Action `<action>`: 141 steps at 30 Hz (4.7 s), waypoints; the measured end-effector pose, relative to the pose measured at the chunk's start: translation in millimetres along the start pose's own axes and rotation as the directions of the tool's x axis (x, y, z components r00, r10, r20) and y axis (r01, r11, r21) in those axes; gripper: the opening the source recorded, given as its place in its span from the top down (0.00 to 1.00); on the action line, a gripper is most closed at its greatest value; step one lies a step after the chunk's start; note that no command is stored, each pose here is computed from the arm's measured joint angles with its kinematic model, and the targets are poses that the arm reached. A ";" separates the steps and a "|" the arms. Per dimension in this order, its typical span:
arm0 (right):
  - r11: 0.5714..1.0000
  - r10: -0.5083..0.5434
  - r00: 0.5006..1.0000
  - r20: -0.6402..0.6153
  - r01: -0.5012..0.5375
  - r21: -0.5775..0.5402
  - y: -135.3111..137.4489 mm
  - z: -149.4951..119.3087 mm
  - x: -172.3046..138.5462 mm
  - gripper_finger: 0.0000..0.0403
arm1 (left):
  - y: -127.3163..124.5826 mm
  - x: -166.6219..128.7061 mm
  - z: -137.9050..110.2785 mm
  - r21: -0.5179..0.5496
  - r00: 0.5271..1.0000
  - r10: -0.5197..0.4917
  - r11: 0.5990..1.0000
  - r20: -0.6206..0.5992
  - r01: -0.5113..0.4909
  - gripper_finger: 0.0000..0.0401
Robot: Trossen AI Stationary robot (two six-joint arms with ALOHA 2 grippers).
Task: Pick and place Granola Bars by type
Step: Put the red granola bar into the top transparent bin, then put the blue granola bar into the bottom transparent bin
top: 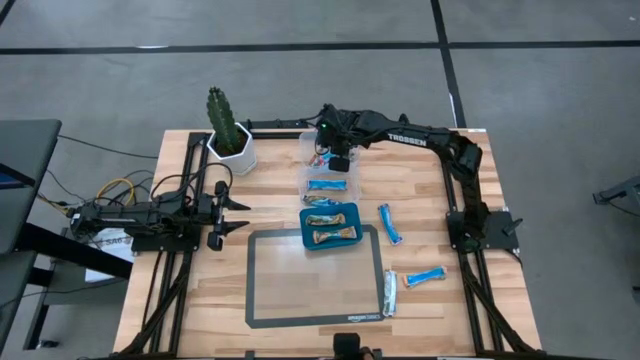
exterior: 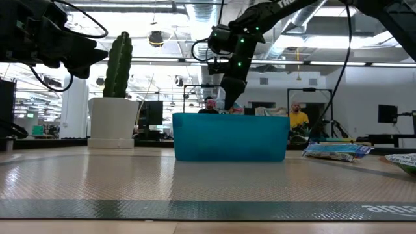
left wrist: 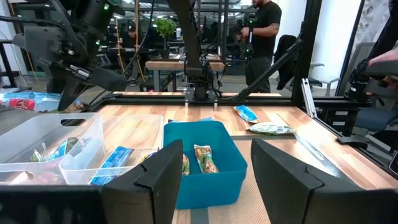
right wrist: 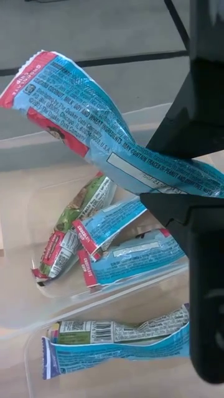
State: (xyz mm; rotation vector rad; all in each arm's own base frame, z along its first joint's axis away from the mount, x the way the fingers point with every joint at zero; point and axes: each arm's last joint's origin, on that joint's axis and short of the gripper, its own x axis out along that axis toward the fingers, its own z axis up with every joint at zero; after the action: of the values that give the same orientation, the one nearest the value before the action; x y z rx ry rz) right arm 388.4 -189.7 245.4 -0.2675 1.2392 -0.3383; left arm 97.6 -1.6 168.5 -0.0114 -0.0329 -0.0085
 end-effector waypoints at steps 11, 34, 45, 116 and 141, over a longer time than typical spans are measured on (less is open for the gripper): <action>0.999 0.011 1.000 -0.010 -0.010 0.052 3.2 0.0 -0.7 0.67 | 0.0 0.0 0.1 0.000 1.000 0.000 1.000 0.000 0.000 0.54; 0.818 0.054 0.995 -0.089 0.007 0.576 27.8 -79.2 -89.1 0.43 | 0.0 0.0 0.0 0.000 1.000 0.000 1.000 0.000 0.000 0.54; 0.592 0.149 0.975 -0.167 0.047 0.805 104.7 -165.0 -96.2 0.43 | 0.0 0.0 0.1 0.000 1.000 0.001 1.000 0.000 -0.001 0.54; 0.651 0.091 0.969 0.229 -0.232 0.723 120.0 -141.6 -97.1 0.83 | 0.1 0.0 0.1 0.000 1.000 0.002 1.000 0.000 -0.002 0.54; 0.966 0.257 0.964 0.066 -0.254 -0.046 83.6 -4.5 -49.4 0.83 | 0.0 0.0 0.0 0.000 1.000 0.001 1.000 0.000 -0.001 0.54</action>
State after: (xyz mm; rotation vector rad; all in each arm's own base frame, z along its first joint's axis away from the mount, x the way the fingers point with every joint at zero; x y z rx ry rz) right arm 378.8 -93.5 255.7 -0.1469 1.1943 -0.0822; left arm 97.6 -1.6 168.5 -0.0114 -0.0333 -0.0074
